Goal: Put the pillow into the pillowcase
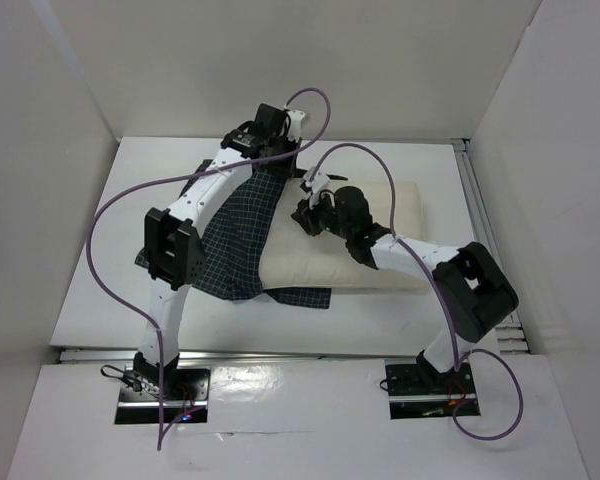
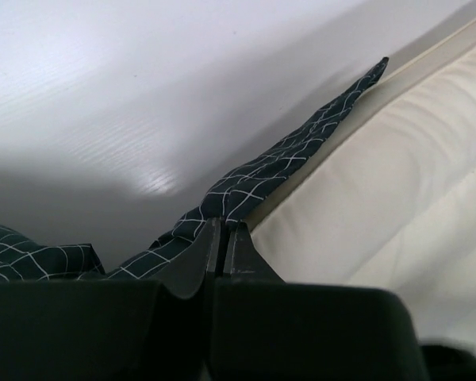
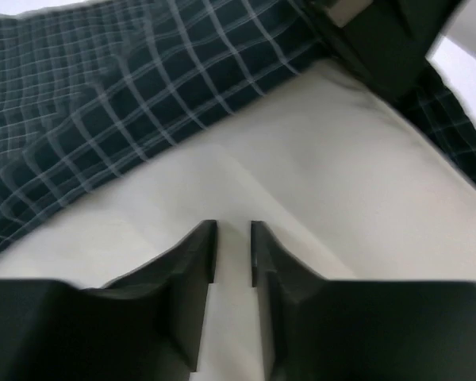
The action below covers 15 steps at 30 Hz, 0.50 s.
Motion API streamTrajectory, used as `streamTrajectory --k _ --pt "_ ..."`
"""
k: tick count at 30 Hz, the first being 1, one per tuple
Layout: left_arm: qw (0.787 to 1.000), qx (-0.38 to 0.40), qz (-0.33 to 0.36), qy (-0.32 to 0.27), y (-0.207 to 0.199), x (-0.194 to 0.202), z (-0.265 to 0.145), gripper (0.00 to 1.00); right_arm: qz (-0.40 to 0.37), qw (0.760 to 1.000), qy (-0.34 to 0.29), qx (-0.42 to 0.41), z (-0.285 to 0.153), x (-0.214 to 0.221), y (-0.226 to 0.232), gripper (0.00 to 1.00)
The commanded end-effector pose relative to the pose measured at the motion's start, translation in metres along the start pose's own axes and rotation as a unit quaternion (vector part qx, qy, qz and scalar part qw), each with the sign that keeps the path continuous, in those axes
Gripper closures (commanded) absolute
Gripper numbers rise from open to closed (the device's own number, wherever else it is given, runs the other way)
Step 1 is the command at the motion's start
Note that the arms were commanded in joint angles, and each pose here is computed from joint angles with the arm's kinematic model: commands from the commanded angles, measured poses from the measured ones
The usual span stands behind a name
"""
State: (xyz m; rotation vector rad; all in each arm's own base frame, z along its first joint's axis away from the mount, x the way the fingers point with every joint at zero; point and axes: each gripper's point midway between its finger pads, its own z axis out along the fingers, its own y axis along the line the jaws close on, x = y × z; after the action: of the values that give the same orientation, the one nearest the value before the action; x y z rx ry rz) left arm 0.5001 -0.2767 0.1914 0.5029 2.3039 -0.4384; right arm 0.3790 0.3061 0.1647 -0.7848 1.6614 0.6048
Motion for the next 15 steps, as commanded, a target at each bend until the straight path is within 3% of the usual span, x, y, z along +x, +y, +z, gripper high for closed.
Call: streamTrajectory --k 1,2,4,5,8,15 --pt "1.0 0.003 0.007 -0.028 -0.008 -0.015 -0.005 1.0 -0.02 0.997 -0.003 0.081 -0.015 -0.02 -0.025 0.58" --pt "0.999 0.004 0.013 -0.033 -0.008 -0.019 -0.007 1.0 -0.02 0.992 -0.001 0.123 -0.026 -0.026 -0.039 0.48" --pt "0.999 0.004 0.013 -0.033 -0.008 -0.019 -0.007 1.0 -0.012 0.987 0.015 0.162 -0.044 -0.024 -0.064 0.12" --pt "0.999 0.004 0.013 -0.033 -0.008 -0.019 -0.007 1.0 -0.009 0.987 0.017 0.161 -0.053 -0.028 -0.068 0.0" --pt "0.999 0.014 0.01 -0.046 -0.013 -0.026 -0.01 1.0 -0.008 0.99 0.048 0.131 -0.065 -0.01 -0.08 0.0" --pt "0.996 0.014 0.0 -0.083 -0.018 -0.047 -0.034 1.0 -0.046 0.992 0.105 0.048 -0.037 0.037 -0.073 0.0"
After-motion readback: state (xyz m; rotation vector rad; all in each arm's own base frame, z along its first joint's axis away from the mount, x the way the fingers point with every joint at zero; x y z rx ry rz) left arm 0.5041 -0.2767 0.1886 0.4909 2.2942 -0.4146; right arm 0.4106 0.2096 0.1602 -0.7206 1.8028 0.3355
